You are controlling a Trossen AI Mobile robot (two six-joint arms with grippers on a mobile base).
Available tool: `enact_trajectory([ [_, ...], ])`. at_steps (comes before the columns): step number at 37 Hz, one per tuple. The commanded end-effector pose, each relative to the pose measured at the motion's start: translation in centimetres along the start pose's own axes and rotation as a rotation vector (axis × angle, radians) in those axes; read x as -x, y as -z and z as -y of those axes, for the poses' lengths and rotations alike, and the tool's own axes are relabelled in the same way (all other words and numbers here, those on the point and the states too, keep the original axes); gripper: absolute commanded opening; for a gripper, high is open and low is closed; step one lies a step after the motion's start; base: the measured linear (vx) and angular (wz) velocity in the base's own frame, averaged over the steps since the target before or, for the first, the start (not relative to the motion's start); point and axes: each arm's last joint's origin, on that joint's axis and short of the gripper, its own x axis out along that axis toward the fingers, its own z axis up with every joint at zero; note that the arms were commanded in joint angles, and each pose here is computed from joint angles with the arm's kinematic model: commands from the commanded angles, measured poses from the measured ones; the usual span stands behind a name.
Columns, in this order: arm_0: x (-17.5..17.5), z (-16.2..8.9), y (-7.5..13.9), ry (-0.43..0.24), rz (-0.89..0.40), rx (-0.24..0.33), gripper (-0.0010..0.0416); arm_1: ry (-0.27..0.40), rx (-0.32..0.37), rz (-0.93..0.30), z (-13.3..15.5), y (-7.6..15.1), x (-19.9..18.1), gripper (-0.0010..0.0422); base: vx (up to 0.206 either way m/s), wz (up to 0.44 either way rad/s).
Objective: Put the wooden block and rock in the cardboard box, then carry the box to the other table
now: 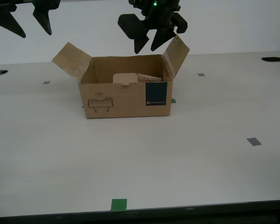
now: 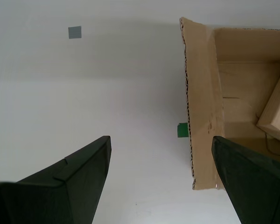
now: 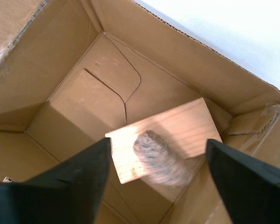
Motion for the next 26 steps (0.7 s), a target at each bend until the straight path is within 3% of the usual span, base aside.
enact_trajectory([
  [1,0.1,-0.1,0.0,-0.005,0.001,0.000,0.0340,0.004,0.002,0.001,0.0,0.0,0.0,0.0293,0.000,0.000],
  [8,0.1,-0.2,-0.1,-0.006,0.001,0.001,0.0404,0.004,0.002,0.001,0.0,0.0,0.0,0.0293,0.000,0.000],
  [17,2.1,-0.4,-1.7,-0.006,0.005,0.001,0.0380,0.005,0.002,0.000,0.0,0.0,0.0,0.0293,0.000,0.000],
  [26,6.2,-0.8,-4.1,-0.003,-0.014,0.000,0.0385,0.065,0.002,-0.014,0.2,0.0,0.0,0.0293,0.000,0.000],
])
